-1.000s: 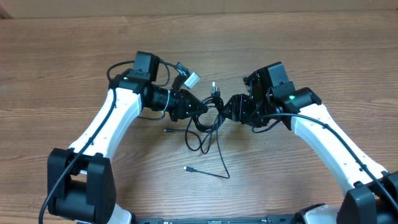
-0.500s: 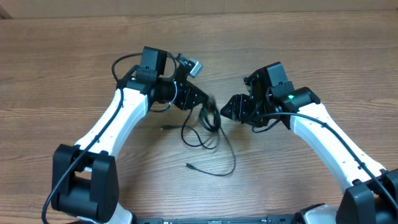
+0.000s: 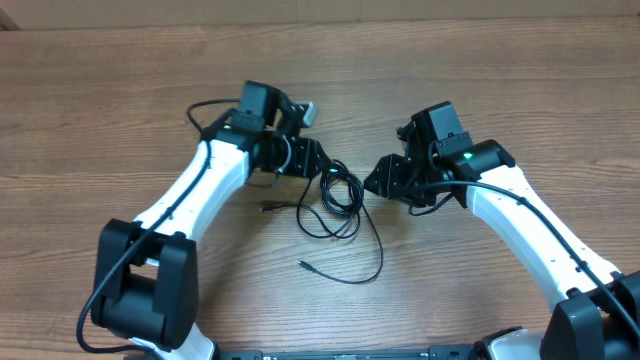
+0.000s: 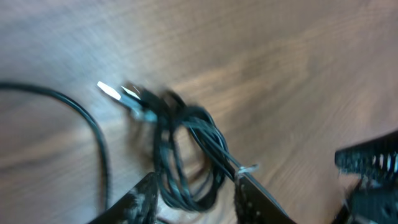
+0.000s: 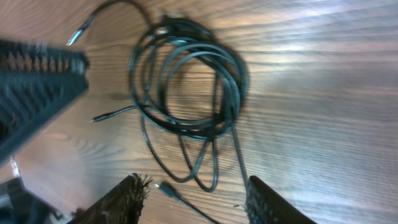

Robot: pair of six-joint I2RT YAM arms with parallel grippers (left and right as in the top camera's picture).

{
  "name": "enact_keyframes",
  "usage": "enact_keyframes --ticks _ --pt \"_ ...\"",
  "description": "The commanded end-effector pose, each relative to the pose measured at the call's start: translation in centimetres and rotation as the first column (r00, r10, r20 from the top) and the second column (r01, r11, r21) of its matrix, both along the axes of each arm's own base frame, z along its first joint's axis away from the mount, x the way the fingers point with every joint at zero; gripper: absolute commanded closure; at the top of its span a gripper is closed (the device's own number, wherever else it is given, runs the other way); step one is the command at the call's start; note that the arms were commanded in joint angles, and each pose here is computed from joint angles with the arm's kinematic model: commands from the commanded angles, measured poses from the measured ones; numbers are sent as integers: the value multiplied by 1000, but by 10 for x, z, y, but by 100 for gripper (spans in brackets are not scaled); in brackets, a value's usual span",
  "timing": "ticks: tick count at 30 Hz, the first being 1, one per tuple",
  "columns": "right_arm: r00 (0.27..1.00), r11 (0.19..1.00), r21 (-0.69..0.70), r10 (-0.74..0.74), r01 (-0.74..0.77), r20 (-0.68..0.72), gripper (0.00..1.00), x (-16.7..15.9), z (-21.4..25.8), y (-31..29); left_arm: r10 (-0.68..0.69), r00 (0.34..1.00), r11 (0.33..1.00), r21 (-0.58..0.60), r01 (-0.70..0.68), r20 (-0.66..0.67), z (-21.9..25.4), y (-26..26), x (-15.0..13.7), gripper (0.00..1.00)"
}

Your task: Untangle cables

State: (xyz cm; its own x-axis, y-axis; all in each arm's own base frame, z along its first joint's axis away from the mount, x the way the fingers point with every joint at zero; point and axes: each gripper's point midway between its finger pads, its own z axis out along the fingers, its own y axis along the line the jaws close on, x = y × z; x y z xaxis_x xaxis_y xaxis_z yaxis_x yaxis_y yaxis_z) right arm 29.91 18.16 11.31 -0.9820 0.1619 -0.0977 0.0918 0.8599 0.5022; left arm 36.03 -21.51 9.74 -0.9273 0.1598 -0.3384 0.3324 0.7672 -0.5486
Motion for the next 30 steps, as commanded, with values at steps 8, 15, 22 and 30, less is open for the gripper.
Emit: enact_keyframes --ticks 8,15,22,30 --pt "983 962 -221 -176 159 -59 46 -5 -21 -53 -65 994 986 150 77 -89 -21 -39 -50 61" --pt "975 956 -225 -207 186 -74 42 -4 -21 -63 56 996 954 298 -32 -72 -36 -45 -60 58" --pt "977 958 -215 -208 192 -54 40 1 -20 -62 22 993 928 372 24 -120 -74 -63 -86 70" --pt "968 948 -213 -248 236 -33 40 11 -19 -75 -179 980 876 439 199 -88 -66 -53 -82 92"
